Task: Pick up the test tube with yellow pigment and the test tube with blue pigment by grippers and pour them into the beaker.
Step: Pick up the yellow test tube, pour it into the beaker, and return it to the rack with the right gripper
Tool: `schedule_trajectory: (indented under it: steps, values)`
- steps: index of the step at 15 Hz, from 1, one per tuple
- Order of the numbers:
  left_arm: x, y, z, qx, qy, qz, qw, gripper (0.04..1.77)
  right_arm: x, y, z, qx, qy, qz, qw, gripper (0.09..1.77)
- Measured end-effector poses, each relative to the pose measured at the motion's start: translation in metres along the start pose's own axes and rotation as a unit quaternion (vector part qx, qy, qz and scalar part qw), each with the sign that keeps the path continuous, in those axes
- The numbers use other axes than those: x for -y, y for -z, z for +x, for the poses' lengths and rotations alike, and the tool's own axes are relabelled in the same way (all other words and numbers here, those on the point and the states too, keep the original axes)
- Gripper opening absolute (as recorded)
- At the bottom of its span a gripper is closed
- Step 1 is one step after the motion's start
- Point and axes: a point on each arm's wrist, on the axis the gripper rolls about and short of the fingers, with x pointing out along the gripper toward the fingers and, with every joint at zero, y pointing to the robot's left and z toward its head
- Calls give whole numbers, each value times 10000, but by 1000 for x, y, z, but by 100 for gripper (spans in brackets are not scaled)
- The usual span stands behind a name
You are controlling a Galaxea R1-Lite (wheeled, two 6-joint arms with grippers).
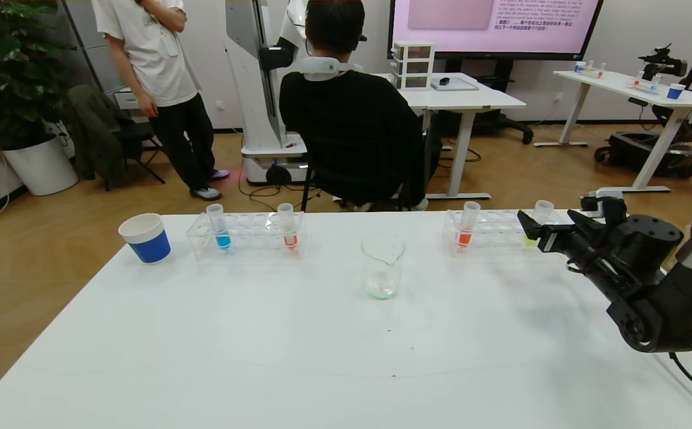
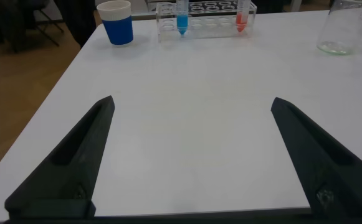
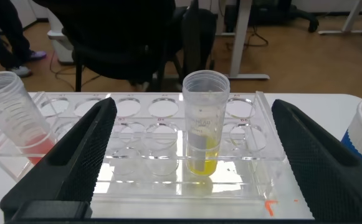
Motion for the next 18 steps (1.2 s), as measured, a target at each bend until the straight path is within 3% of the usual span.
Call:
schedule_trajectory:
  steps: [10, 11, 13, 14, 15, 16, 18]
  values:
    - [0, 0, 0, 0, -2, 0, 10000, 175, 2, 12, 25, 138, -39, -13, 9999, 169]
    - [0, 0, 0, 0, -2, 0, 10000, 175, 2, 11, 27, 169, -35, -16, 9998, 150]
    - [0, 0, 0, 0, 0, -2, 10000, 175, 2, 10, 28, 199, -24, -22, 9998, 69]
    - [0, 0, 0, 0, -2, 0, 10000, 175, 3, 10, 28, 207, -13, -23, 9998, 39]
    - [0, 0, 0, 0, -2, 0, 10000, 175, 1, 10, 28, 216, -30, -30, 9998, 31]
    - [0, 0, 0, 0, 0, 0, 10000, 175, 1, 10, 28, 200, -29, -27, 9998, 49]
    - [0, 0, 0, 0, -2, 2, 10000, 175, 0, 11, 27, 193, -46, -23, 9998, 52]
